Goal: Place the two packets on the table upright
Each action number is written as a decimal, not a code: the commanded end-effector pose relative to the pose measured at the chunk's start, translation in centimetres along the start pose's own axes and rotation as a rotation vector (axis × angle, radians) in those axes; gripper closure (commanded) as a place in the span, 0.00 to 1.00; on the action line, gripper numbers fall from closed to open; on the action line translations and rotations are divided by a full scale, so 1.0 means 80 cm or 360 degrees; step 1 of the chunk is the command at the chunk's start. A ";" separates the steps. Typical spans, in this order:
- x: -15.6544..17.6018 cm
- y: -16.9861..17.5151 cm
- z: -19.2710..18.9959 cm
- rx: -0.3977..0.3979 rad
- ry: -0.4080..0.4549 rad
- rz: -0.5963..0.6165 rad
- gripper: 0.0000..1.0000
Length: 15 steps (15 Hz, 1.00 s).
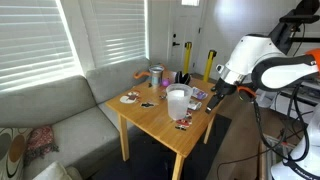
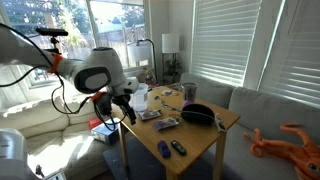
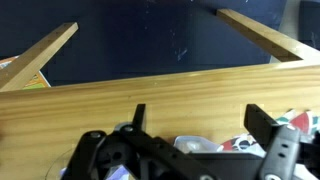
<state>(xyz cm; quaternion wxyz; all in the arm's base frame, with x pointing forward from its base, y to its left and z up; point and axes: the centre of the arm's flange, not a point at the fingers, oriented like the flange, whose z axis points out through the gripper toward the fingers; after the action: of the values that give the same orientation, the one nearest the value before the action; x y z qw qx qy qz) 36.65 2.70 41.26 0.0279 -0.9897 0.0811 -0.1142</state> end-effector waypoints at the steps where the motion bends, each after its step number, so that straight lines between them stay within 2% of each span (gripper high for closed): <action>1: 0.000 0.000 0.000 0.0000 0.0000 0.0000 0.00; 6: 0.000 0.000 0.000 0.0000 0.0000 0.0000 0.00; 8: 0.024 0.003 -0.005 0.0014 -0.0073 0.0211 0.00; 10: 0.050 0.020 -0.012 -0.0053 -0.0071 0.0378 0.00; 15: 0.103 0.081 -0.030 -0.0126 -0.0066 0.0784 0.00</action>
<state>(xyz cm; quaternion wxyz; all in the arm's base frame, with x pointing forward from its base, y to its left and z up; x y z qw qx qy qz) 40.06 -3.09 43.43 0.0296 -0.9611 0.2558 -0.0999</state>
